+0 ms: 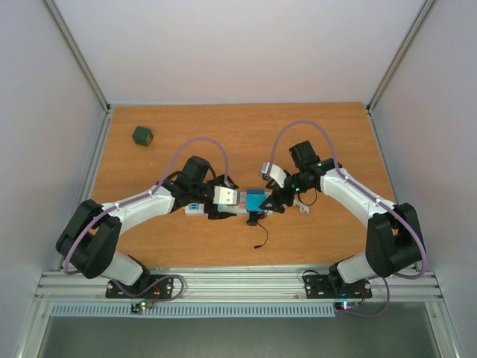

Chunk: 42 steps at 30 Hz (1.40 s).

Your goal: Pull the plug off the socket

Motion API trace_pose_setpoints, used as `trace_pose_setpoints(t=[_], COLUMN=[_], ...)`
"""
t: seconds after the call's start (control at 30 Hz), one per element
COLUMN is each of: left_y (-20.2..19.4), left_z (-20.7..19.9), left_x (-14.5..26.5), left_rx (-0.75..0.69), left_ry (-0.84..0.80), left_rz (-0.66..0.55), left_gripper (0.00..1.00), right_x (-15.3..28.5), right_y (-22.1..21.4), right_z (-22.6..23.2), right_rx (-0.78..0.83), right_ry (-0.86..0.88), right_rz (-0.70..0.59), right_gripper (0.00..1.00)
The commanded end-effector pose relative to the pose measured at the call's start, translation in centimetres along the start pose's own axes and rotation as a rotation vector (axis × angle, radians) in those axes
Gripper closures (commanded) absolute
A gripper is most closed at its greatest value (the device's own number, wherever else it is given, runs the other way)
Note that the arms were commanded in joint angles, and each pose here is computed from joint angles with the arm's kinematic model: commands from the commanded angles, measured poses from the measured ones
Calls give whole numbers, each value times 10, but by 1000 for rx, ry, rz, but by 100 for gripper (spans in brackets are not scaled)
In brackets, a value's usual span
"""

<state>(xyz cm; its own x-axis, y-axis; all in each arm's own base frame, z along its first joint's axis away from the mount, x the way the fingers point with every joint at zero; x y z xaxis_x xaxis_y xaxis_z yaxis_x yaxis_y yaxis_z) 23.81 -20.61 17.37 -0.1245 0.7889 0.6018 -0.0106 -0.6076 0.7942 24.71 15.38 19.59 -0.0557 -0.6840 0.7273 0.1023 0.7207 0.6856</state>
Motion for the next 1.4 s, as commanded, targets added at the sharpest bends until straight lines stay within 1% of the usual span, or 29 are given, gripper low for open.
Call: trace_pose_setpoints(t=[0.0,0.07,0.17,0.27,0.37,0.43,0.53,0.7,0.87,1.0,1.1,1.23,1.37], left_y=[20,24,27,21,15,12,10,11,10,10,12,17,18], left_z=[1,-2,-7,-15,-26,-31,-37,-38,-41,-50,-51,-50,-51], left_x=[-12,-15,-20,-27,-32,-34,-36,-31,-34,-41,-45,-42,-39], left_rx=[-221,-272,-309,-363,-447,-493,-546,-558,-575,-624,-630,-614,-598], left_ry=[146,180,209,235,268,285,316,371,372,371,380,415,416], left_rz=[-87,-118,-153,-154,-141,-147,-168,-205,-214,-213,-220,-253,-264], left_gripper=[8,8,8,10,12,14,22,33,36,39,43,50,56], right_x=[21,21,20,18,15,13,12,11,10,9,9,12,13], right_y=[8,5,2,-1,-4,-5,-6,-6,-7,-7,-7,-8,-11], right_z=[-14,-15,-17,-18,-19,-20,-22,-24,-24,-25,-26,-27,-27], right_rx=[-17,-33,-48,-67,-83,-94,-103,-111,-117,-122,-128,-132,-133], right_ry=[48,57,54,55,53,58,63,68,68,70,74,70,65], right_rz=[-109,-107,-110,-112,-110,-107,-103,-99,-97,-95,-92,-93,-90], right_gripper=[8,8,9,9,10,11,11,12,12,12,13,13,13])
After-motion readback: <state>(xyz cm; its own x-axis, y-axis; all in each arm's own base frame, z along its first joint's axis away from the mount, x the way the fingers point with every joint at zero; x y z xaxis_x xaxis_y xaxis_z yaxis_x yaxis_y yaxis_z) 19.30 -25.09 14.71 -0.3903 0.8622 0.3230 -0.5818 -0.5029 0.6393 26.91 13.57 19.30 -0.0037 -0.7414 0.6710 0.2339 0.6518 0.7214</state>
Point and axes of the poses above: each gripper's point midway between its finger pads, its own x axis back along the fingers, its own z axis along the line the jaws close on, y = z × x, the point moved 10 cm from there along x, back along the fingers, and after that the axes turned 13 degrees about x, right-handed, at the moved point
